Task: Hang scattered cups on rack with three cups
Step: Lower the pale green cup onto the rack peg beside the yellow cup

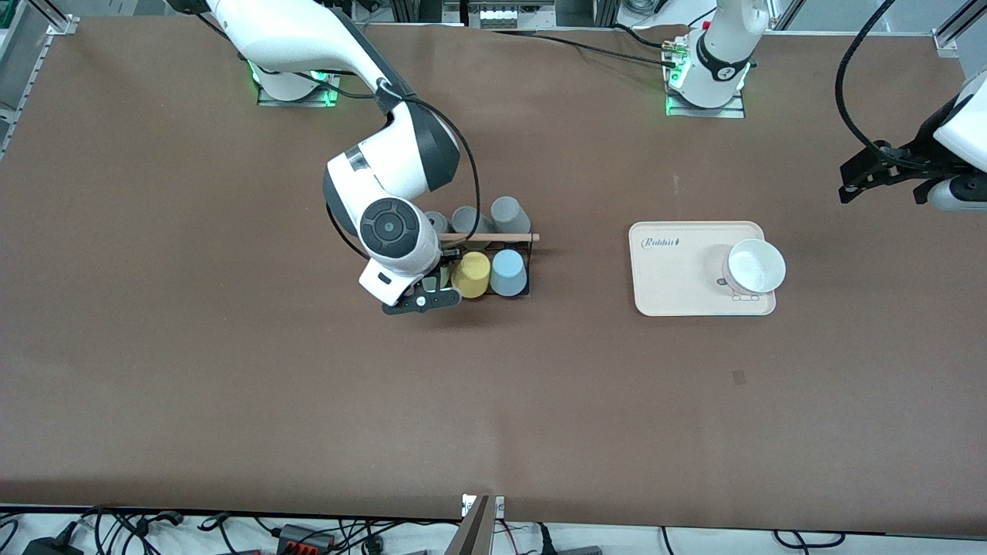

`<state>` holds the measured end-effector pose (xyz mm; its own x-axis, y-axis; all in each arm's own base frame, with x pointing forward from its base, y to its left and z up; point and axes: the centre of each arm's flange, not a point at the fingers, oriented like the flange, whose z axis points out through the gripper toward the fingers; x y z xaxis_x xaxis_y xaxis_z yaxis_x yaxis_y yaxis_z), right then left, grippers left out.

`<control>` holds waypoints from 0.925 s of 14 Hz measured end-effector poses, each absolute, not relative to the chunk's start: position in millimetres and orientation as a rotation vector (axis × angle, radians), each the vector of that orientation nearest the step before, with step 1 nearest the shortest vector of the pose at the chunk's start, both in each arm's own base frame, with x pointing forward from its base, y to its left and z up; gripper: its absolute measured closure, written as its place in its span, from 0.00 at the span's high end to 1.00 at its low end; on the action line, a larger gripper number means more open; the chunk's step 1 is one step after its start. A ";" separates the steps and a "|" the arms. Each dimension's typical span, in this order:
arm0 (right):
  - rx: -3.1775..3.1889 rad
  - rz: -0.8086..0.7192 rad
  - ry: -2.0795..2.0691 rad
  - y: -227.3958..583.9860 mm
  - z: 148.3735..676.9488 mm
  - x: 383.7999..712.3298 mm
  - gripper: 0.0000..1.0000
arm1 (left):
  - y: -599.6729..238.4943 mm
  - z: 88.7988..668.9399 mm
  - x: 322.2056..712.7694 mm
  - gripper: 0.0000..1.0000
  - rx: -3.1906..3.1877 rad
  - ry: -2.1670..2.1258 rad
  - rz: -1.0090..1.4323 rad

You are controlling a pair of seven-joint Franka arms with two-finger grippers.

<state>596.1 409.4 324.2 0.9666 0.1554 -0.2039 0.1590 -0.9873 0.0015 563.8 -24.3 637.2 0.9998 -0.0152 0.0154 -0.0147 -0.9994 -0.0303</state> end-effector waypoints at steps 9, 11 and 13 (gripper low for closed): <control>3.113 -0.277 0.220 408.7 323.8 604.5 0.99 | -25.4 637.0 563.9 1.00 -3.111 0.026 -0.024; 3.127 -0.236 0.184 401.0 343.9 611.3 1.00 | -25.5 636.2 564.3 1.00 -3.111 0.026 -0.021; 3.148 -0.187 0.123 376.2 377.6 624.4 1.00 | -25.7 634.5 565.2 1.00 -3.111 0.027 -0.017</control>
<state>624.4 376.2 377.6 0.9899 0.0788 -0.1177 0.0771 -0.9968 -0.0185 565.2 -25.7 634.5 0.9998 -0.0177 0.0107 -0.0174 -0.9994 -0.0301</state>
